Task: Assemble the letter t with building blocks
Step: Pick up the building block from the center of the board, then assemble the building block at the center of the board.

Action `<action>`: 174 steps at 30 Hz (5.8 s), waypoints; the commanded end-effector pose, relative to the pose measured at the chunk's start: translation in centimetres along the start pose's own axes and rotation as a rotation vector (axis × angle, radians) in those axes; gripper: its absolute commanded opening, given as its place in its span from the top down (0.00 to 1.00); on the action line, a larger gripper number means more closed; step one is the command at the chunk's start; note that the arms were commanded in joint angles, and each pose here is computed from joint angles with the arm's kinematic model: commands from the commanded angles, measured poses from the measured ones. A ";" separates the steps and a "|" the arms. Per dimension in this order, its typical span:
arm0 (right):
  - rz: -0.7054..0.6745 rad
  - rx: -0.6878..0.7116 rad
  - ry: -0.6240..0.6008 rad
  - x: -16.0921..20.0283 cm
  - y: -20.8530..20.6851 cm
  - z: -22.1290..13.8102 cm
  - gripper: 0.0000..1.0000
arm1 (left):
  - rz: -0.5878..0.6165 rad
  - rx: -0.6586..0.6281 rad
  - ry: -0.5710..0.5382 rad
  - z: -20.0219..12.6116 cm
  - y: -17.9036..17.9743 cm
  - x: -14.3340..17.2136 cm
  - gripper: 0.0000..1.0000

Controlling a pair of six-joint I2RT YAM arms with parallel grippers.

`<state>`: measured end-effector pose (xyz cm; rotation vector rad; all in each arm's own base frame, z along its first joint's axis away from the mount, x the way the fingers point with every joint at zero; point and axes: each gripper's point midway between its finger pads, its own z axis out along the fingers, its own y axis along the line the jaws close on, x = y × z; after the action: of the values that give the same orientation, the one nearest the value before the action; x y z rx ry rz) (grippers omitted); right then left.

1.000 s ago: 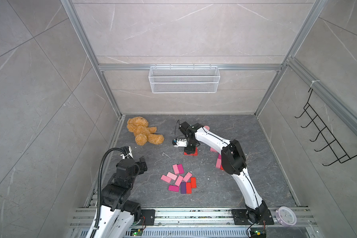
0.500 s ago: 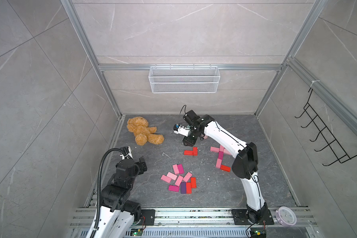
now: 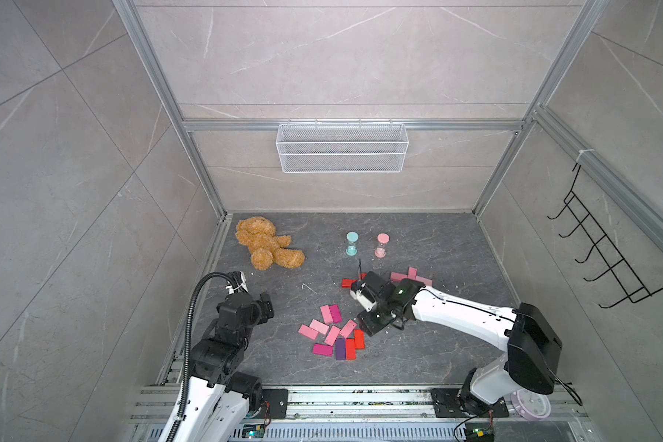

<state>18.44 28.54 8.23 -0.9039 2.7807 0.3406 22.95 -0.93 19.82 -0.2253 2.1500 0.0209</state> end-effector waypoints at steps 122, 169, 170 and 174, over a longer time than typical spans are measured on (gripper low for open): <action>-0.710 0.121 0.328 -8.8 -16.9 7.9 0.77 | -0.003 0.007 -0.084 -1.3 0.3 -1.7 0.12; -0.809 0.166 0.397 -8.6 -17.5 8.8 0.84 | -0.003 0.015 -0.089 -1.4 0.2 -1.7 0.12; -0.810 0.169 0.394 -8.7 -17.5 8.7 0.84 | -0.003 0.015 -0.090 -1.4 0.2 -1.6 0.12; -0.816 0.177 0.387 -9.1 -17.5 8.3 0.85 | -0.004 0.017 -0.093 -1.5 0.2 -1.7 0.12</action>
<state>37.50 22.51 1.77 -2.0215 2.3674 -0.2224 22.44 -0.56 21.04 -0.2392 2.0915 0.0093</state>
